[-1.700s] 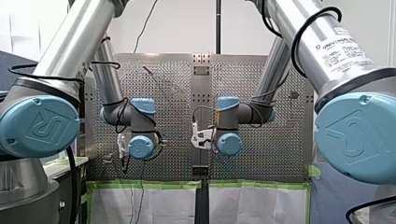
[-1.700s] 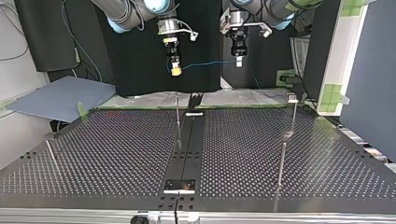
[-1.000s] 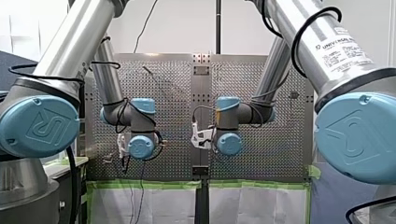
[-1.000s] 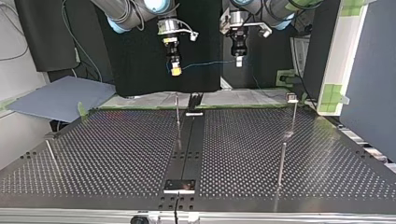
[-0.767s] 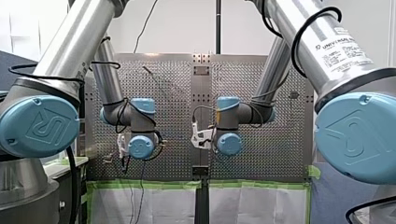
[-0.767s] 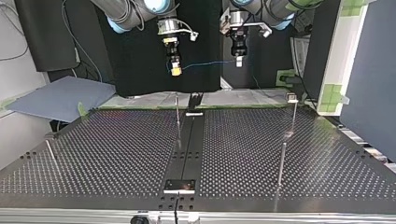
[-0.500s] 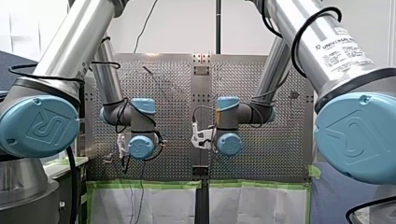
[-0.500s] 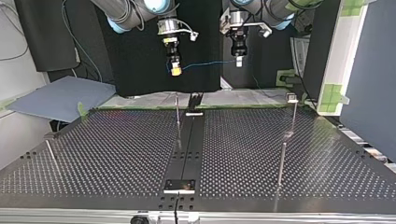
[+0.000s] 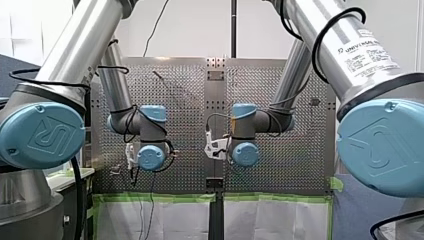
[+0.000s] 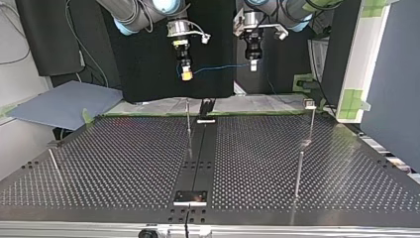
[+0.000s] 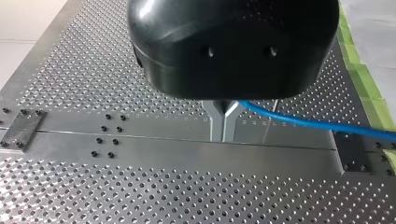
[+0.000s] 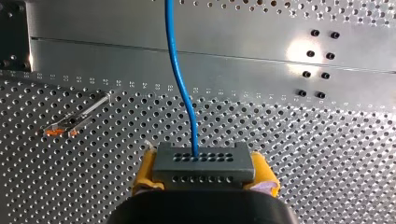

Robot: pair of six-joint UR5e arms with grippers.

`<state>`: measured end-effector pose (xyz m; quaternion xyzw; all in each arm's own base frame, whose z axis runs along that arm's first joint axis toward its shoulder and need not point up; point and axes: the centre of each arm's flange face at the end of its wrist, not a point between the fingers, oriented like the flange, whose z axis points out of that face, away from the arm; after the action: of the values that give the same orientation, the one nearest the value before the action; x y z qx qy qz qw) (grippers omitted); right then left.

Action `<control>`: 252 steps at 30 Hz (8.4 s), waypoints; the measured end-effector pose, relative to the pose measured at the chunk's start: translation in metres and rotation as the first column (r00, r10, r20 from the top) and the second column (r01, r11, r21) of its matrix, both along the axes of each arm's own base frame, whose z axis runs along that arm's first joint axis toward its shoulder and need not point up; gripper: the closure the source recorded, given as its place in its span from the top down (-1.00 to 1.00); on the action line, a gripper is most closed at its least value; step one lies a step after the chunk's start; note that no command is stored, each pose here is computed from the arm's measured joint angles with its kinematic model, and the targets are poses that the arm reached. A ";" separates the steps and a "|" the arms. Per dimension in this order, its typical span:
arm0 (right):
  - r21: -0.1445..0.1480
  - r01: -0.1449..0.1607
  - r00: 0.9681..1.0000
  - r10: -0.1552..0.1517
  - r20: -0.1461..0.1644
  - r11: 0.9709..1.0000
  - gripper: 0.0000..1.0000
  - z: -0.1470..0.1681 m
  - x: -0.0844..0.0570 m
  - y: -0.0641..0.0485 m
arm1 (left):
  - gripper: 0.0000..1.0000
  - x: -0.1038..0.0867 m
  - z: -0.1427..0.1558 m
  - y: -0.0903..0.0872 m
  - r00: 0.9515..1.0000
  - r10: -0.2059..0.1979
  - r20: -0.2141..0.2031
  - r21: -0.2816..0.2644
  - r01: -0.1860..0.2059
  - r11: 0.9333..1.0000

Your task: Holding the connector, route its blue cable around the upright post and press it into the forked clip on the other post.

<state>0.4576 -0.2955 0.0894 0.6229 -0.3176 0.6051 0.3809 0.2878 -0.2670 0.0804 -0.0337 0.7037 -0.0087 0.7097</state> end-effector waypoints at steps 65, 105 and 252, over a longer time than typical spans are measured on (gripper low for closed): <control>0.000 0.000 1.000 0.000 0.000 1.000 -1.00 0.000 0.000 0.000 | -1.00 0.000 0.000 0.000 1.000 0.000 0.000 0.000 0.000 1.000; 0.000 0.000 1.000 0.000 0.000 1.000 -1.00 0.000 0.000 0.000 | -1.00 0.000 0.000 0.000 1.000 0.000 0.000 0.000 0.000 1.000; -0.228 -0.264 0.909 0.321 0.267 0.937 -1.00 0.386 0.029 -0.041 | -1.00 0.103 0.339 0.075 0.920 0.288 0.267 -0.223 -0.232 0.947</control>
<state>0.4863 -0.3369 0.4753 0.5261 -0.2163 0.7698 0.2897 0.3909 -0.1917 0.4190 -0.1921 0.5746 0.0151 0.7954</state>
